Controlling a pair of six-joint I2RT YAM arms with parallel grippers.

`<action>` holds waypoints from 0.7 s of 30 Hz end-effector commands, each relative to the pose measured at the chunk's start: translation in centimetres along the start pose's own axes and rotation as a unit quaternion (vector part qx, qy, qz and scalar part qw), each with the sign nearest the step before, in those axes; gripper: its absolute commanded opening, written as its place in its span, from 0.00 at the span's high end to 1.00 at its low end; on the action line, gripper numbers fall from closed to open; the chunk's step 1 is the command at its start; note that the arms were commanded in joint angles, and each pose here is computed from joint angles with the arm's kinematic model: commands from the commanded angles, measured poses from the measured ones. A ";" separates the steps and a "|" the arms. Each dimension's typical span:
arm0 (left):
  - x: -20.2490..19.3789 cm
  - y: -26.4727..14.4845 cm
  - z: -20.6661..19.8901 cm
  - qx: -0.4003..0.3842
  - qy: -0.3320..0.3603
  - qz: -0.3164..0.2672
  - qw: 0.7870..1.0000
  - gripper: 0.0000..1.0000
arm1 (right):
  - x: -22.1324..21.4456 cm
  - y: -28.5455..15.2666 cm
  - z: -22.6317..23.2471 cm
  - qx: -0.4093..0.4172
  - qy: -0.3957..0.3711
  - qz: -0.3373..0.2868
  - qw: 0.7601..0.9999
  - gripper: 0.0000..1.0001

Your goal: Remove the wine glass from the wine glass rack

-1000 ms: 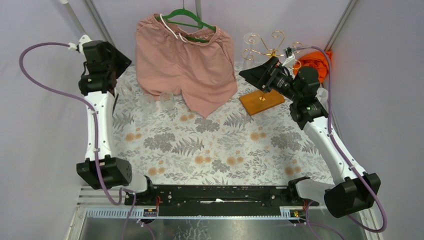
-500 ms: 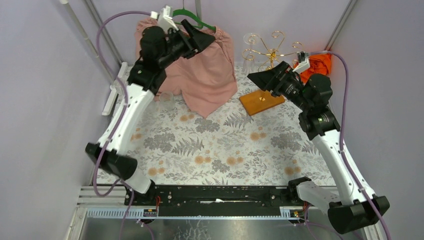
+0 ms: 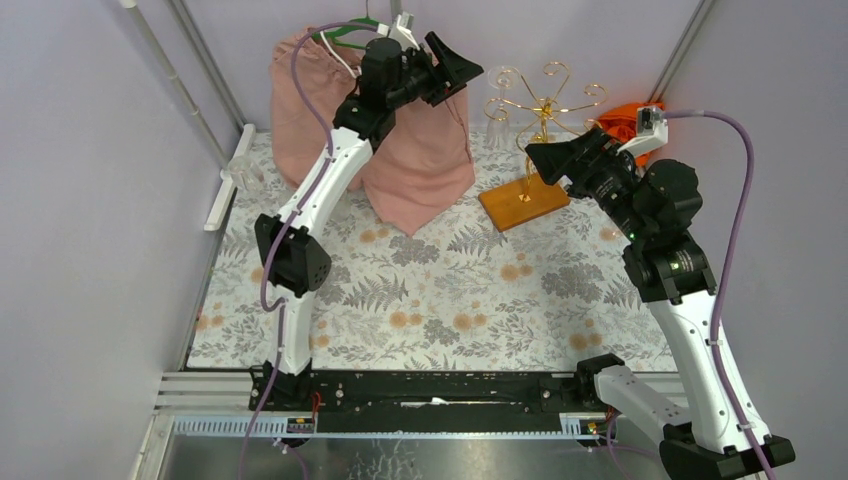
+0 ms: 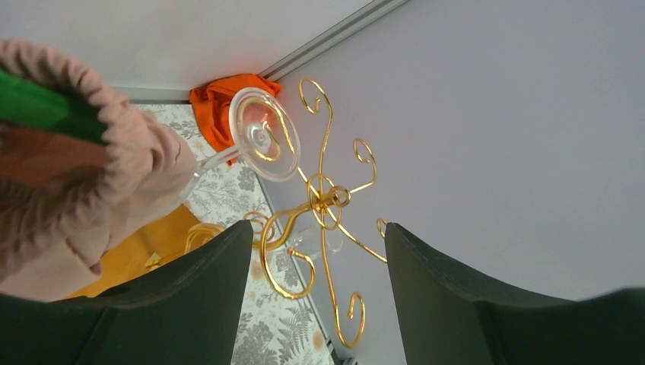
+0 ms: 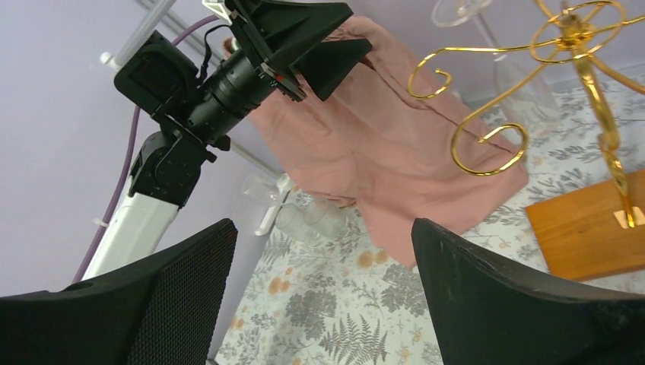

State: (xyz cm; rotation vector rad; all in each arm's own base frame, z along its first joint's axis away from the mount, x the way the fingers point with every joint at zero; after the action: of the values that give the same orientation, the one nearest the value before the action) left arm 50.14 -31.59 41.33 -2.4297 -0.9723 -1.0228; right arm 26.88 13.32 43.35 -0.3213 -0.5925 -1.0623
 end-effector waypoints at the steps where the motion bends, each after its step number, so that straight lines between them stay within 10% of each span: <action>1: 0.5 1.9 -0.3 -0.021 -0.006 -0.021 1.000 0.28 | 2.0 -0.8 0.8 -0.006 -0.026 -0.042 0.999 0.07; 21: -1.3 4.8 1.5 0.003 0.007 -0.044 0.999 0.30 | 2.8 2.0 -0.5 -0.035 -0.041 -0.048 0.997 0.11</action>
State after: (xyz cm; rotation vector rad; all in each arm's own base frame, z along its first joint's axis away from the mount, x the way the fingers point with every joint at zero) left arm 54.11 -35.08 37.00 -2.4556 -1.0164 -0.9587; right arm 28.13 11.87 42.73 -0.4036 -0.6052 -1.1490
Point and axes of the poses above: each gripper's point midway between its finger pads, its own y axis out along the fingers, its own z axis along the line the jaws close on, x = y × z, the point moved 2 cm from there along -y, back along the fingers, and after that the axes turned 13 degrees about y, right-handed, at the moved point
